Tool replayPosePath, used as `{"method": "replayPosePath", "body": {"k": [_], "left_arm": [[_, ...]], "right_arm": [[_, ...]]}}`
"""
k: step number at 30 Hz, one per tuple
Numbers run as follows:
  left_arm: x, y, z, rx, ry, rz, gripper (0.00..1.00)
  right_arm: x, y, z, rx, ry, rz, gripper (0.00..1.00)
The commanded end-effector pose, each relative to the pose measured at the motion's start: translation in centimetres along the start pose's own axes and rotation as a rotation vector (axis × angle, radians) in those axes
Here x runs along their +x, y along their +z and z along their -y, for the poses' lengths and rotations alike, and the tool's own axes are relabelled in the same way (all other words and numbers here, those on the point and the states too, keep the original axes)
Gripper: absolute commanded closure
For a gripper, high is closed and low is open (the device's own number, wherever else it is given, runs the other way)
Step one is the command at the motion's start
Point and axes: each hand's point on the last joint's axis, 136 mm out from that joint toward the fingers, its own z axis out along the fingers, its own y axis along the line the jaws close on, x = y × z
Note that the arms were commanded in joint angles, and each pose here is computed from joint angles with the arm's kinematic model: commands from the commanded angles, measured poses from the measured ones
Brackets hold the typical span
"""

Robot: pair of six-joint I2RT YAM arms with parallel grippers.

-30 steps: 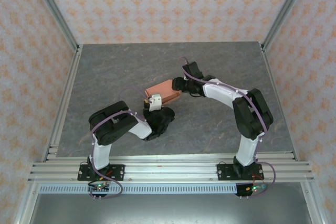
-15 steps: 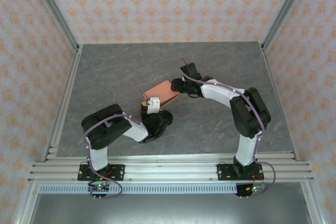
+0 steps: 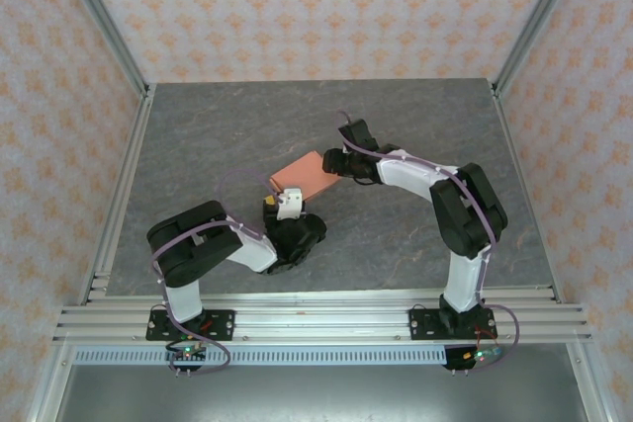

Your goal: Fold the paper box

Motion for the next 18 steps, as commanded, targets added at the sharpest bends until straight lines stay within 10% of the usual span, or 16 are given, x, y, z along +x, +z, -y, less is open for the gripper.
{"method": "replayPosePath", "body": {"k": [1, 18], "left_arm": [[0.4, -0.4, -0.9, -0.012, 0.021, -0.012, 0.44], [2.7, -2.3, -0.5, 0.164, 0.04, -0.14, 0.33]], "right_arm": [[1.5, 1.1, 2.0, 0.1, -0.001, -0.041, 0.48], [1.5, 1.3, 2.2, 0.115, -0.01, -0.044, 0.48]]}}
